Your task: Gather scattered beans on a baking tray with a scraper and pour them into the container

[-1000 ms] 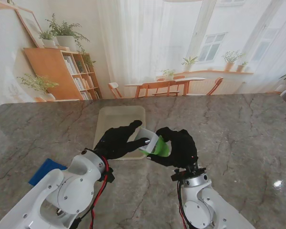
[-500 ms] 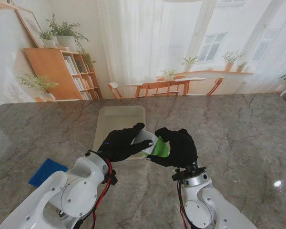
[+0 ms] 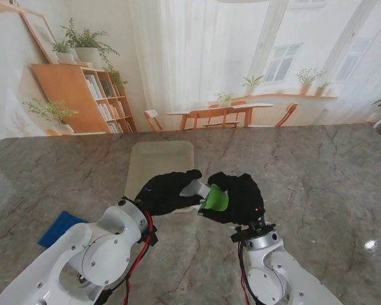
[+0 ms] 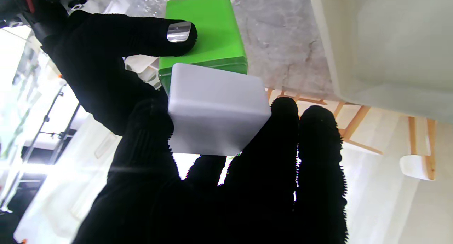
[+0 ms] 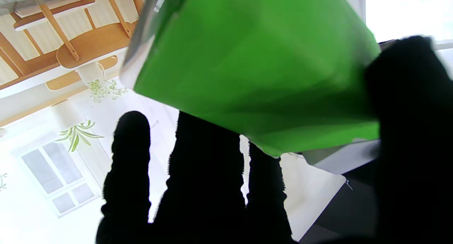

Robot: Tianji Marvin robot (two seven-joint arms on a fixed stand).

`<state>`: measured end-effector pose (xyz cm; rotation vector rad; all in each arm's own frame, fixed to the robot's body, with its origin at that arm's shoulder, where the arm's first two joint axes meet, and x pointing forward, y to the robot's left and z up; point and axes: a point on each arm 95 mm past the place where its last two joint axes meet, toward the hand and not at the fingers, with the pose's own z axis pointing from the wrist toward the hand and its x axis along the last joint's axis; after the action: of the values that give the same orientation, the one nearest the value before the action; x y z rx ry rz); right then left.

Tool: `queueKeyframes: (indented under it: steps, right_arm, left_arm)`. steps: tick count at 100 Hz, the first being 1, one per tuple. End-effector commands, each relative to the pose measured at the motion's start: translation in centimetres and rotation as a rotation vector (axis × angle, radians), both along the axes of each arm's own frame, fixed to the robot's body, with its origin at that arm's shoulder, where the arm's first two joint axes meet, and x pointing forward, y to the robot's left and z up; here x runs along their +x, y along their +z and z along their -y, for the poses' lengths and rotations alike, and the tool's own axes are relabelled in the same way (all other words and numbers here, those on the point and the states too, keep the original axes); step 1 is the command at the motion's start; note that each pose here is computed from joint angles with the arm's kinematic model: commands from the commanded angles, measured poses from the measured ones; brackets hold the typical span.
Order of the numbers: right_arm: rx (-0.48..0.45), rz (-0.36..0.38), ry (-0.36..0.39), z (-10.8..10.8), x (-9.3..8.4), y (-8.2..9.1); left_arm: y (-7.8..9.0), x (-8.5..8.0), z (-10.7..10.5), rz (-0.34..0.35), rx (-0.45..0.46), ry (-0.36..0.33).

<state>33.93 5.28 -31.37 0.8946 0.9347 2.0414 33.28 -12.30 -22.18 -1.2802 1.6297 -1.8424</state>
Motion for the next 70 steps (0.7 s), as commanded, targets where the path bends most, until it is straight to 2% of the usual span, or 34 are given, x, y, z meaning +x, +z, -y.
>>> queueKeyframes:
  steps: [1,15,41,59,70]
  right_arm:
    - [0.032,0.007,0.013,-0.5,0.12,0.81]
    - [0.082,-0.021,0.009,-0.54,0.15,0.71]
    - [0.13,-0.051,0.01,-0.66,0.17,0.49]
    - [0.224,-0.103,0.008,-0.79,0.23,0.21]
    - [0.268,-0.127,0.007,-0.81,0.27,0.08]
  left_arm:
    - [-1.05,0.05,-0.01,0.0,0.027,-0.013]
    - [-0.85,0.18,-0.19,0.096,0.059,-0.093]
    - [-0.71,0.29,-0.01,0.218,0.062,-0.2]
    - [-0.54,0.74,-0.2,0.303,0.058,-0.289]
    - [-0.52,0.89,-0.32,0.331,0.056,-0.31]
